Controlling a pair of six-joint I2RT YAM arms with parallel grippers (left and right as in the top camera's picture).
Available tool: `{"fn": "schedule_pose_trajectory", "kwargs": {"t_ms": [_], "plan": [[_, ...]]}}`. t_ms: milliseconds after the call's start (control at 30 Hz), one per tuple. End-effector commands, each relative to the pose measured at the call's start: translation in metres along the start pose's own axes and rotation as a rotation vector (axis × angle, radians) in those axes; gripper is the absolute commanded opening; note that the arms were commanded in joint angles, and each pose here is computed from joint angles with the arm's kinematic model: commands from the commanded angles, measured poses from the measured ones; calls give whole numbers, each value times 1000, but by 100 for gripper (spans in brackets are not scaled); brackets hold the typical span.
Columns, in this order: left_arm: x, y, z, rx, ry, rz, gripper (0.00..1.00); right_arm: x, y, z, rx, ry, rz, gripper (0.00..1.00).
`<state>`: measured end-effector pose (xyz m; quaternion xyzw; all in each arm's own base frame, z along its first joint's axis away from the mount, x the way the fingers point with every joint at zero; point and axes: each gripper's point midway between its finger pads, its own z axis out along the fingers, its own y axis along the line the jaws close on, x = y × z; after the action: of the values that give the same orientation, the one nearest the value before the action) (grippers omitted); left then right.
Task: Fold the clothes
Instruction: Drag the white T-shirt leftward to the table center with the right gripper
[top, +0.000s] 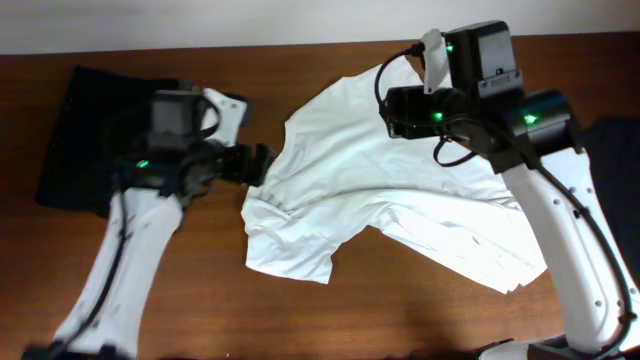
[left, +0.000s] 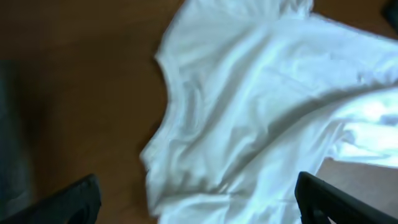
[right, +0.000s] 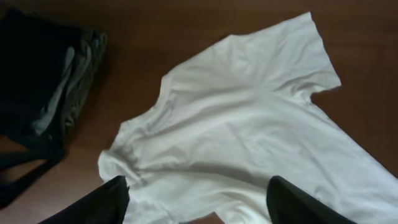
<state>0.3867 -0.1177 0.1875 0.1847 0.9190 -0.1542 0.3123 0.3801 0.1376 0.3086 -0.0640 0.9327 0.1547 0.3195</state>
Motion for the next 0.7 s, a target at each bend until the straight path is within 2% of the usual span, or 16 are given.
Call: {"fn": "schedule_pose_trajectory", "kwargs": {"t_ms": [0,133,167,200,233,267,333,400,500,533,667], "plan": [[2,-5,65,46,43,23,98,9,-5,-11,20,29,7,76],[12,13,131,34,52,28,99,19,-7,-11,32,69,13,76],[20,17,147,36,65,24,90,20,-7,-11,32,74,14,76],[29,20,163,41,84,18,52,22,-8,-11,34,83,15,76],[38,22,173,43,103,12,24,24,-8,-11,36,90,16,77],[42,23,177,43,114,9,18,25,-8,-11,37,96,17,77],[52,27,186,31,140,3,23,28,-9,-11,39,106,19,77],[64,30,194,23,170,-4,22,28,-9,-11,39,106,19,77],[79,33,203,17,212,-15,6,28,-9,-11,39,107,19,77],[82,42,202,-31,225,-13,0,28,-9,-12,39,108,19,76],[108,120,176,-432,324,-133,0,29,-12,-10,53,112,20,78]]}}
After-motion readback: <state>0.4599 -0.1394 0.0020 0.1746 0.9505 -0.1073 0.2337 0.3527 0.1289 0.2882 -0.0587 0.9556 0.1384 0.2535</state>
